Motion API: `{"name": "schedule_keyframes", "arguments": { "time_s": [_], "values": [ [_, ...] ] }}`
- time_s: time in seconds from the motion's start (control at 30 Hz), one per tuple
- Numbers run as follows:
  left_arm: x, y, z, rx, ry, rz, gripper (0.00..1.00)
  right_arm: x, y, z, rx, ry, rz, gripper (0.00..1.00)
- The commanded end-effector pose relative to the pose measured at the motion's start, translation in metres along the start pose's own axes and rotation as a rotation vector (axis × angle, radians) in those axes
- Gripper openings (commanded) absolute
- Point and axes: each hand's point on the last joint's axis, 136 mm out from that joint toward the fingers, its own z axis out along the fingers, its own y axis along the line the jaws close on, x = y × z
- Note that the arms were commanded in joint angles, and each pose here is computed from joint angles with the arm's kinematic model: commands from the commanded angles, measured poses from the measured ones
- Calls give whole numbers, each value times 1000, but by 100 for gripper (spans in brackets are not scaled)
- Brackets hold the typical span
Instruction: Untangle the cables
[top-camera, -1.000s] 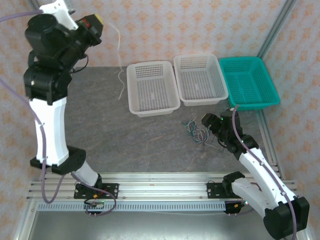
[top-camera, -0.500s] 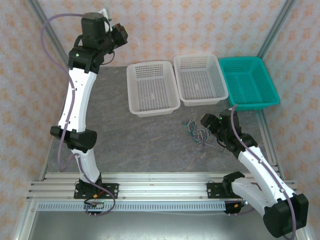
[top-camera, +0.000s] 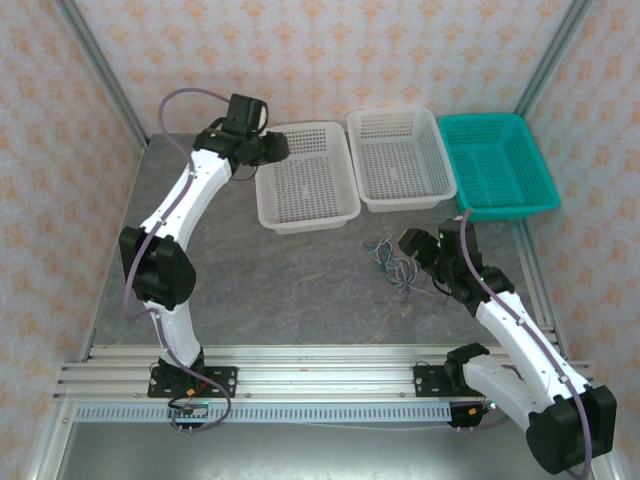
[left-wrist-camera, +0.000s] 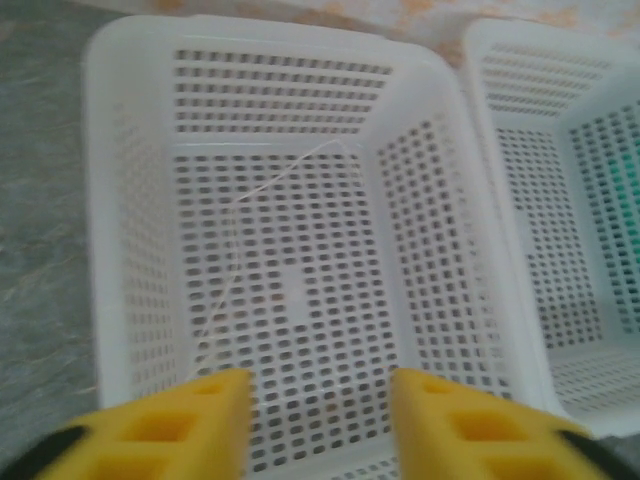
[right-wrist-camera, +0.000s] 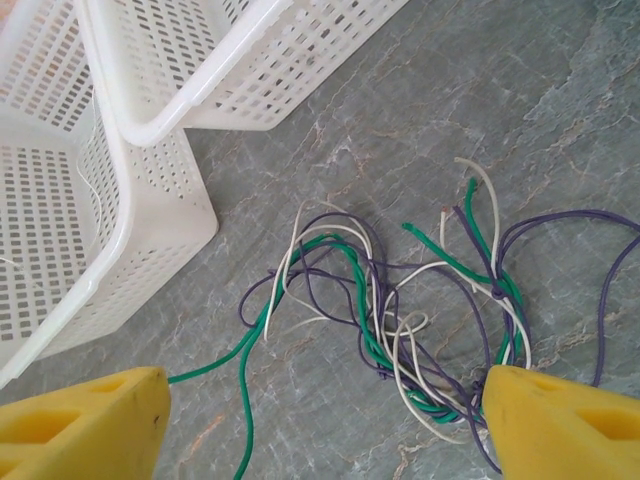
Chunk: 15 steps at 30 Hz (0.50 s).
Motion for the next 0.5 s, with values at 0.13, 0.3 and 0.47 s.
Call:
{"name": "schedule_keyframes", "arguments": {
  "time_s": [0.13, 0.3, 0.47],
  "values": [
    [-32, -68, -109, 111, -250, 120, 74, -6, -11, -1, 96, -8, -1, 82],
    [-10, -103, -182, 238, -330, 173, 76, -2, -36, 11, 228, 3, 10, 82],
    [56, -129, -208, 387, -301, 204, 76, 1, -57, 36, 336, 30, -16, 82]
  ]
}}
